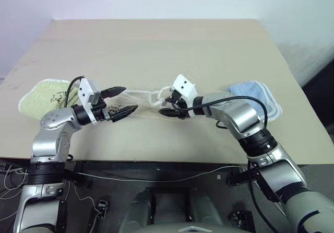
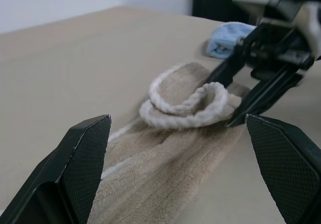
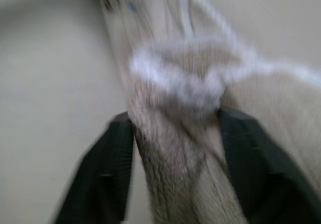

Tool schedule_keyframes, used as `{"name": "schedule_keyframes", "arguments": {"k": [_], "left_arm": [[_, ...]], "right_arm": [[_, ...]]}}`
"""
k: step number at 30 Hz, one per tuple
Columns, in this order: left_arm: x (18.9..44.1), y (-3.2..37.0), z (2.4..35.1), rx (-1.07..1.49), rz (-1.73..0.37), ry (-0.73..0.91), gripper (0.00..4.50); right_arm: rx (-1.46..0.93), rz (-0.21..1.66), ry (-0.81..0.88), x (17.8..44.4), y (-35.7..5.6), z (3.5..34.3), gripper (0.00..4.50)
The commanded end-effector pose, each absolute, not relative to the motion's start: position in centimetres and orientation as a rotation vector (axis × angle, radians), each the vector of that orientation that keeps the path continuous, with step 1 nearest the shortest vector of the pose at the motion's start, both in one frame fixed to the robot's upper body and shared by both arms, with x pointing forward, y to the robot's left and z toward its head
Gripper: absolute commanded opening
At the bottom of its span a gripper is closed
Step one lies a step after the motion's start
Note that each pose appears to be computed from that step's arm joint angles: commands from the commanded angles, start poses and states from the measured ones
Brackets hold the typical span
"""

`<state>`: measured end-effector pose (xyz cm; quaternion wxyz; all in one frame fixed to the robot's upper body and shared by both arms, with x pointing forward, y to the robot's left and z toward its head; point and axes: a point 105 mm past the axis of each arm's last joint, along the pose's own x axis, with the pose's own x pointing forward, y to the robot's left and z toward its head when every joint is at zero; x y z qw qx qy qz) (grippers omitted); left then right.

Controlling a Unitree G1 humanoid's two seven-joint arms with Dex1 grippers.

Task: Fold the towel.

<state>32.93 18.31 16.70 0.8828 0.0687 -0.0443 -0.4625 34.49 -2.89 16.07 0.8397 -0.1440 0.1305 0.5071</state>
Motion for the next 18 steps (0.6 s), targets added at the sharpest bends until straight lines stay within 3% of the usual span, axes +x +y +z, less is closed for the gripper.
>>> {"name": "schedule_keyframes", "arguments": {"k": [1, 5, 6, 9, 15, 16, 18], "left_arm": [[32.9, 19.6, 18.0, 0.154, -0.912, -0.135, 4.5], [33.2, 20.7, 18.1, 0.107, -0.847, -0.145, 4.5], [33.2, 20.9, 18.2, 0.094, -0.83, -0.152, 4.5], [33.5, 21.5, 18.4, 0.044, -0.767, -0.174, 4.5], [33.6, 22.1, 18.5, -0.113, -0.664, -0.189, 4.5], [33.5, 22.3, 18.4, -0.144, -0.641, -0.178, 4.5], [33.1, 22.6, 17.9, -0.199, -0.603, -0.157, 4.5]], "right_arm": [[-0.27, 1.085, 0.158, 33.2, -3.6, 19.4, 3.31], [-0.242, 1.02, 0.122, 33.6, -5.3, 20.5, 3.31], [-0.228, 0.989, 0.115, 34.2, -5.7, 20.7, 3.13], [-0.217, 0.916, 0.109, 36.1, -6.4, 20.2, 2.42], [-0.187, 0.907, 0.118, 38.5, -5.2, 17.4, 0.28], [-0.188, 0.904, 0.129, 38.9, -5.0, 16.6, 0.03], [-0.209, 0.894, 0.161, 39.4, -4.9, 14.7, 0.03]]}}
